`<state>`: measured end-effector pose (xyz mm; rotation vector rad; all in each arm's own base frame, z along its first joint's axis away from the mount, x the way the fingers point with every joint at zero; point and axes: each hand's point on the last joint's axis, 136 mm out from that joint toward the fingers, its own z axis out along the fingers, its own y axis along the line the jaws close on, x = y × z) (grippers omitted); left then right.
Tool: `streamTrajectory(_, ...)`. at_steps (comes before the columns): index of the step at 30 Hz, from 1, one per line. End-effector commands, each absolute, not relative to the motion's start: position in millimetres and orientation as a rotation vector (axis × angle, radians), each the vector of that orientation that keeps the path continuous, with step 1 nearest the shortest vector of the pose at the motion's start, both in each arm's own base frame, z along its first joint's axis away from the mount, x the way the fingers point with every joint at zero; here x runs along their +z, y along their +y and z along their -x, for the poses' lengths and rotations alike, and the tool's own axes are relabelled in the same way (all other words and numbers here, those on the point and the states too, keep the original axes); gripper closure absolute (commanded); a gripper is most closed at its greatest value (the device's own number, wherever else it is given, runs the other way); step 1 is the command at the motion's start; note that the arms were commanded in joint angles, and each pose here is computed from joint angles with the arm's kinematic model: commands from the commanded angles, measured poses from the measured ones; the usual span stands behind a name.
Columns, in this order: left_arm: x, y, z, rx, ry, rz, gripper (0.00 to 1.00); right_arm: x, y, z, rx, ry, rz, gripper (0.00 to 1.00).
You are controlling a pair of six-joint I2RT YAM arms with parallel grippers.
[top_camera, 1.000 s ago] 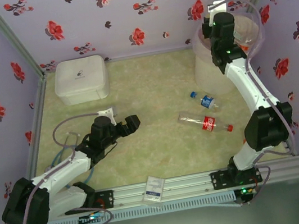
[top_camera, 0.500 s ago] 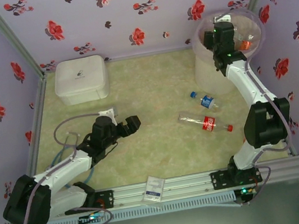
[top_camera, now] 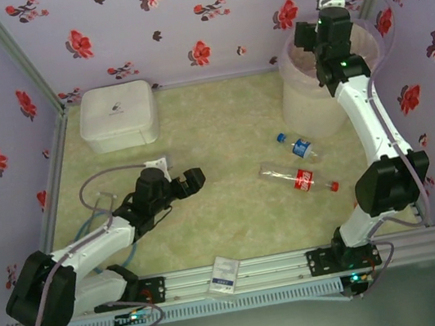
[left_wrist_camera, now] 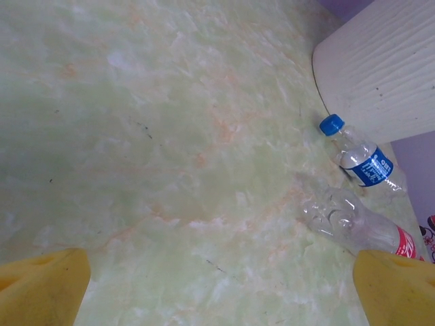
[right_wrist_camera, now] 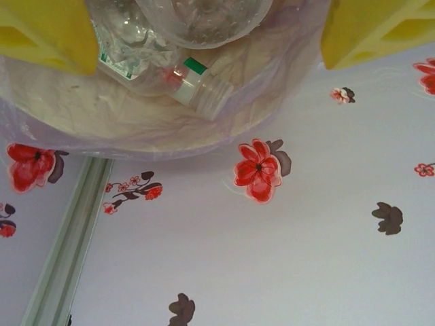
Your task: Put the plastic bottles in the bin
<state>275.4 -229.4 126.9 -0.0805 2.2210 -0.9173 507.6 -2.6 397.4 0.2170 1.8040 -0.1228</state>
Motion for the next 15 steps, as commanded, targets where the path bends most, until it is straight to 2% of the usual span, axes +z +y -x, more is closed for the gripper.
streamTrajectory(1,139.3,-231.0,-280.3,-0.926,2.192,0.061,0.00,384.5,-3.0,-522.7,-0.110,1.800,-0.263,0.25)
streamTrajectory(3,139.7,-230.2,-279.1,-0.928,2.190,0.061,0.00,372.6,-2.8,-528.7,-0.114,1.817,-0.266,0.35)
streamTrajectory(9,140.0,-226.6,-275.6,-0.923,2.186,0.061,0.00,337.0,0.5,-537.7,-0.110,1.895,-0.255,0.49)
streamTrajectory(15,135.6,-227.2,-275.9,-0.921,2.197,0.063,0.00,321.1,3.7,-550.9,-0.103,1.956,-0.231,0.51)
